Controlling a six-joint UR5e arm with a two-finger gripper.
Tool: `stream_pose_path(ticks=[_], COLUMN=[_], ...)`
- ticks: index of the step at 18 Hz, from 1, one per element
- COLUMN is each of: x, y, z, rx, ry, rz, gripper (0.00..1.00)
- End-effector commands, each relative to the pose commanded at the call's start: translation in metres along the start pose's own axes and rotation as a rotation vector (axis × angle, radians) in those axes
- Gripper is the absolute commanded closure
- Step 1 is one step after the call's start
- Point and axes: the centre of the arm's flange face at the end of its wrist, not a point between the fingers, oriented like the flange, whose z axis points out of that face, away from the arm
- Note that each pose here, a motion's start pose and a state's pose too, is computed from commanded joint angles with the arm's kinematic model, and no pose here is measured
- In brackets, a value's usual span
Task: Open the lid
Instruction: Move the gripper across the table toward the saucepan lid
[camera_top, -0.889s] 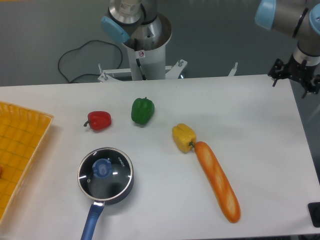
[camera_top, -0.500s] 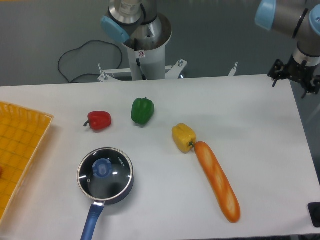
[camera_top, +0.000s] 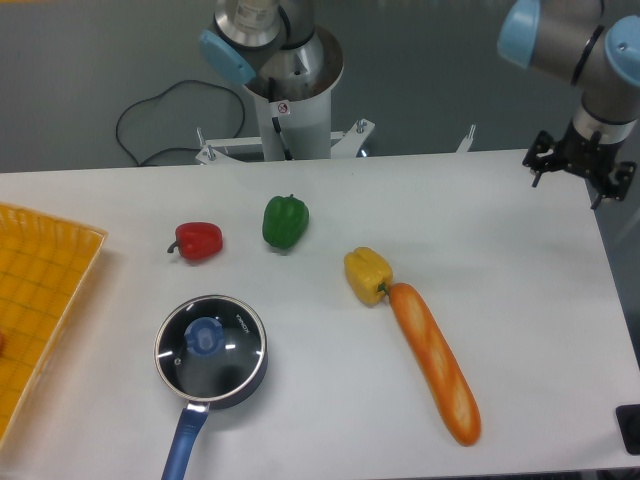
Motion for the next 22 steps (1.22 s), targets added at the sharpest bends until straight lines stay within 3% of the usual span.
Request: stream_pose_path(ticks=[5,12,17,22], x=[0.026,0.087,0.128,0.144], y=[-0.032,-0.094,-0.162,-0.186], z=[-0.004,0.008,0.010,0.004], rx=[0.003,-0.024,-0.074,-0.057], ry=[0.005,0.046,0.025,0.016], rz=[0.024,-0.044,0.080,0.128], gripper=[0.00,0.00,0.00,0.00])
